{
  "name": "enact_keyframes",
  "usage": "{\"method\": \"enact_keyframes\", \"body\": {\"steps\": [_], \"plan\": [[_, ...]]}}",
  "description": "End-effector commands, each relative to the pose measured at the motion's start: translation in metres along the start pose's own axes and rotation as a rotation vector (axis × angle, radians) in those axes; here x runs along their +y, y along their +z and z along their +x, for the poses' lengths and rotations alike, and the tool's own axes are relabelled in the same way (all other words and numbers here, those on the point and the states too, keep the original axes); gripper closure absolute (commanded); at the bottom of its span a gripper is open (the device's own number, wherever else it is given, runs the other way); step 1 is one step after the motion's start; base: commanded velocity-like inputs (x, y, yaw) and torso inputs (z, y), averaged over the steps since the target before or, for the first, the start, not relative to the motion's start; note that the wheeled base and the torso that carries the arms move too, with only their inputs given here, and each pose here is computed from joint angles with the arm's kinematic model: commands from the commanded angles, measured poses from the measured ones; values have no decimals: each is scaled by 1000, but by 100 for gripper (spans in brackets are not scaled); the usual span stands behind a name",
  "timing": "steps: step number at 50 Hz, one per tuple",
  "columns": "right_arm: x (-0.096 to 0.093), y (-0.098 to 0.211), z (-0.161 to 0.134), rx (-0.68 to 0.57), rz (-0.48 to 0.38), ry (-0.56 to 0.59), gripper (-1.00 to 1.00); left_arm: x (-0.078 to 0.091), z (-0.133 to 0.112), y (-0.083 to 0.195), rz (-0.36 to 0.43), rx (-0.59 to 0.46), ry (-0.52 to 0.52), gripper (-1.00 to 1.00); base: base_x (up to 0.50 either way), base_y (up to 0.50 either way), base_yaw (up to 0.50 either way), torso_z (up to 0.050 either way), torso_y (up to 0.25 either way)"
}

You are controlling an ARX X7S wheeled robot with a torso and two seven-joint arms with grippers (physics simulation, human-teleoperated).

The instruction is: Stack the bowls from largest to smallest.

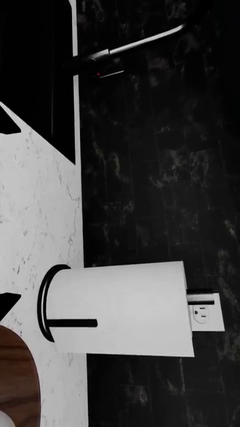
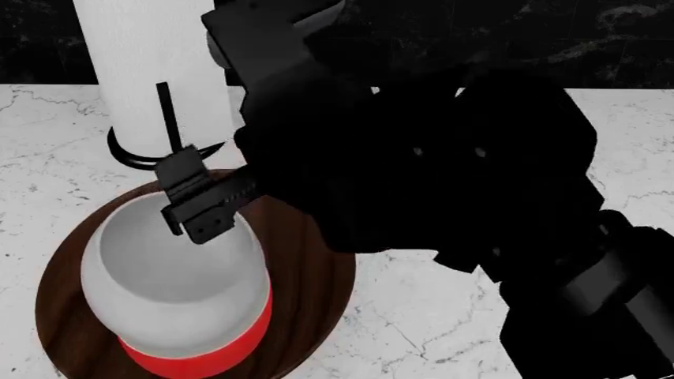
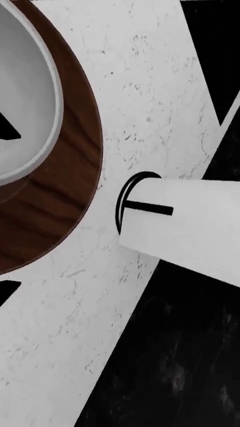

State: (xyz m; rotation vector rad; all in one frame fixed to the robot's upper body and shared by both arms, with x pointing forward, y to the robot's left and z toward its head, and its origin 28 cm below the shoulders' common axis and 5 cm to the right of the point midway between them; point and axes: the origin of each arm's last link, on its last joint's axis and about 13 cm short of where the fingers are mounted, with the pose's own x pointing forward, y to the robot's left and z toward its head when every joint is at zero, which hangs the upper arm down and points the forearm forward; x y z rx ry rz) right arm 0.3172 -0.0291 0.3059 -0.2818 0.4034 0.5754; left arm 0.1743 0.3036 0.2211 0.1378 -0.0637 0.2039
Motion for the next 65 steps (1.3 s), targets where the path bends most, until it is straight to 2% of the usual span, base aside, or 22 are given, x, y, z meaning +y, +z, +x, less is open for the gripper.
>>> {"method": "enact_keyframes", "body": {"steps": [1,5,8,15,17,18,20,23,24,29,32,34,38,41,42,44,47,56,65], "plan": [[-4,-13,-50,-220,124,-112,-100,1,6,-7,-8,13,-2,-100,0,0,0,0,0],[2,-22,-80,-325,154,-138,-100,-3,8,-8,15,8,-13,-100,0,0,0,0,0],[2,-28,-91,-351,156,-175,-100,-4,9,-11,23,14,-12,-100,0,0,0,0,0],[-6,-50,-104,-423,247,-250,-100,-4,11,-16,34,20,-14,-100,0,0,0,0,0],[-10,-57,-109,-426,216,-308,-100,-5,13,-17,41,25,-13,-100,0,0,0,0,0],[-14,-62,-112,-428,211,-359,-100,-6,15,-14,-5,27,-37,-100,0,0,0,0,0],[-17,-65,-117,-438,246,-375,-100,-6,19,-5,27,-2,-28,-100,0,0,0,0,0],[-22,-69,-119,-411,223,-401,-100,-4,25,8,35,-28,-26,-100,0,0,0,0,0],[-26,-70,-121,-401,205,-417,-100,-3,29,14,61,-6,-18,-100,0,0,0,0,0],[-40,-66,-133,-421,261,-460,-100,3,39,38,101,-49,-8,-100,0,0,0,0,0],[-47,-62,-141,-433,255,-498,-100,8,42,54,55,-53,-21,-100,0,0,0,0,0],[-52,-57,-148,-440,278,-508,-100,10,43,63,62,-61,-25,-100,0,0,0,0,0],[-61,-45,-163,-440,268,-534,-100,11,50,80,79,-76,-30,-100,0,0,0,0,0],[-65,-38,-171,-448,275,-545,-100,11,54,95,66,-77,-65,-100,0,0,0,0,0],[-67,-36,-174,-443,271,-548,-100,11,57,105,37,-89,-70,-100,0,0,0,0,0],[-70,-33,-176,-441,267,-554,-100,10,61,113,50,-107,-67,-100,0,0,0,0,0],[-74,-29,-177,-435,264,-557,-100,7,65,121,86,-132,-75,-100,0,0,0,0,0],[-83,-4,-187,-432,213,-579,-100,5,77,140,70,-158,-82,-100,0,0,0,0,0],[-88,6,-189,-433,194,-584,-100,7,87,153,79,-172,-74,-100,0,0,0,0,0]]}}
